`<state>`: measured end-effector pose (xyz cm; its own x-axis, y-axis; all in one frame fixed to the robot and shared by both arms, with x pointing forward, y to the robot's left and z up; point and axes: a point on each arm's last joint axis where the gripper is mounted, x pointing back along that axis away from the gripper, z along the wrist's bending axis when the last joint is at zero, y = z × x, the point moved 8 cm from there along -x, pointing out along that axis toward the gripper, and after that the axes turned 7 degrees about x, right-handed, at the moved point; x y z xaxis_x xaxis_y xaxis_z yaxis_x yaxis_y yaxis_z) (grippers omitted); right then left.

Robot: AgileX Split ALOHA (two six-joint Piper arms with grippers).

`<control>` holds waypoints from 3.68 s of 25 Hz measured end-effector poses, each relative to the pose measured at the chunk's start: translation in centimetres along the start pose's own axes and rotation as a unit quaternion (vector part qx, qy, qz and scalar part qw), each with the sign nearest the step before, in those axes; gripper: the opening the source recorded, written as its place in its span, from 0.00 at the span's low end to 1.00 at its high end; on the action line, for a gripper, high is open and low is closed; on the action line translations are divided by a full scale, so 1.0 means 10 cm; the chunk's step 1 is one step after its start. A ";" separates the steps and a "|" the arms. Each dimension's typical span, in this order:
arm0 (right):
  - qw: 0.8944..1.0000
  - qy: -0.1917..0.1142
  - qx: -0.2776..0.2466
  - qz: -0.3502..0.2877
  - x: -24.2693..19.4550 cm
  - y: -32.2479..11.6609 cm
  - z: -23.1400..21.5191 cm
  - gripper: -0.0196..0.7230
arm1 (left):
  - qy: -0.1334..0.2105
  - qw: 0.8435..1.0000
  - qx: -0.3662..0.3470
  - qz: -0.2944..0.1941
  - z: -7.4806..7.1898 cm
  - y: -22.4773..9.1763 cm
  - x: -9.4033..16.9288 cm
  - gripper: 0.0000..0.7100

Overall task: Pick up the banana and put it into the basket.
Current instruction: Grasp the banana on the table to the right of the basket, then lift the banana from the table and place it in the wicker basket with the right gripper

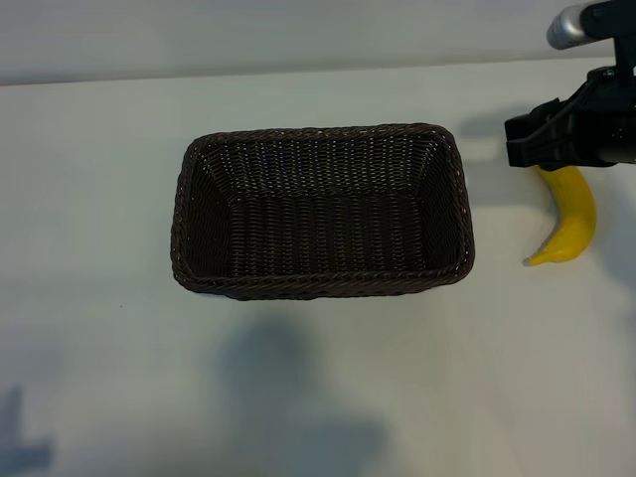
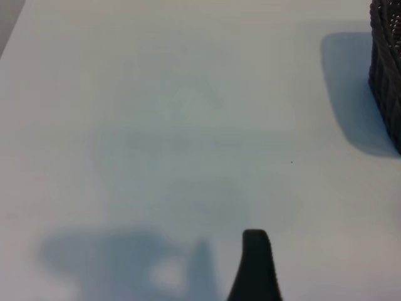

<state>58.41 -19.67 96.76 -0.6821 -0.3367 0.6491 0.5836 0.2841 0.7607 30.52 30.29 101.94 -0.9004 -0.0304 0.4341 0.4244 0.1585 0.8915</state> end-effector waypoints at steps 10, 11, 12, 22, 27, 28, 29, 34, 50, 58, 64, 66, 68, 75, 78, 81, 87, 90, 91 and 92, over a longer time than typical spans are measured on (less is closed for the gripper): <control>0.997 -0.049 -0.005 0.067 -0.26 -0.11 -0.25 0.75 | 0.000 1.000 0.000 0.000 0.00 0.00 0.00 0.82; 0.996 -0.055 -0.006 0.075 -0.27 -0.12 -0.29 0.75 | 0.000 1.000 0.000 0.000 0.00 0.00 0.00 0.82; 0.995 -0.060 -0.006 0.082 -0.28 -0.12 -0.33 0.75 | 0.000 1.000 0.000 0.000 0.00 0.00 0.00 0.82; 0.981 -0.097 -0.046 0.159 -0.45 -0.19 -0.63 0.80 | 0.000 1.000 0.000 0.000 0.00 0.00 0.00 0.82; 0.976 -0.097 -0.040 0.193 -0.65 -0.30 -0.69 0.80 | 0.000 1.000 0.000 0.000 0.00 0.00 0.00 0.82; 0.974 -0.097 -0.035 0.201 -0.69 -0.34 -0.70 0.80 | 0.000 1.000 0.000 0.000 0.00 0.00 0.00 0.82; 0.973 -0.097 -0.032 0.207 -0.72 -0.37 -0.71 0.80 | 0.000 1.000 0.000 0.000 0.00 0.00 0.00 0.82; 0.968 -0.094 -0.030 0.230 -0.82 -0.51 -0.71 0.80 | 0.000 1.000 0.000 0.000 0.00 0.00 0.00 0.82; 0.955 -0.086 -0.022 0.282 -1.04 -0.86 -0.72 0.80 | 0.000 1.000 0.000 0.000 0.00 0.00 0.00 0.82; 0.951 -0.085 -0.028 0.297 -1.11 -0.98 -0.72 0.76 | 0.000 1.000 0.000 0.000 0.00 0.00 0.00 0.82; 0.949 -0.093 -0.022 0.302 -1.09 -0.99 -0.75 0.60 | 0.000 1.000 0.000 0.000 0.00 0.00 0.00 0.82; 0.948 -0.096 -0.016 0.304 -1.09 -1.00 -0.77 0.60 | 0.000 1.000 0.000 0.000 0.00 0.00 0.00 0.82; 0.947 -0.098 -0.012 0.306 -1.08 -1.00 -0.78 0.60 | 0.000 1.000 0.000 0.000 0.00 0.00 0.00 0.82; 0.949 -0.103 -0.008 0.298 -0.99 -0.90 -0.79 0.60 | 0.000 1.000 0.000 0.000 0.00 0.00 0.00 0.82; 0.954 -0.111 -0.009 0.278 -0.85 -0.69 -0.80 0.60 | 0.000 1.000 0.000 0.000 0.00 0.00 0.00 0.82; 0.962 -0.122 -0.007 0.245 -0.68 -0.43 -0.82 0.60 | 0.000 1.000 0.000 0.000 0.00 0.00 0.00 0.82; 0.971 -0.135 -0.004 0.197 -0.37 -0.11 -0.82 0.60 | 0.000 1.000 0.000 0.000 0.00 0.00 0.00 0.82; 0.973 -0.136 -0.007 0.189 -0.31 -0.06 -0.81 0.60 | 0.000 1.000 0.000 0.000 0.00 0.00 0.00 0.82; 0.973 -0.135 -0.006 0.188 -0.31 -0.05 -0.79 0.60 | 0.000 1.000 0.000 0.000 0.00 0.00 0.00 0.82; 0.974 -0.133 -0.003 0.185 -0.31 -0.03 -0.76 0.60 | 0.000 1.000 0.000 0.000 0.00 0.00 0.00 0.82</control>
<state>63.69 -25.59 94.53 -0.5147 0.0323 0.8568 0.8126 0.3371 0.4754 30.52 30.29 101.94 -0.9004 -0.0304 0.4341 0.4244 0.1585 0.8915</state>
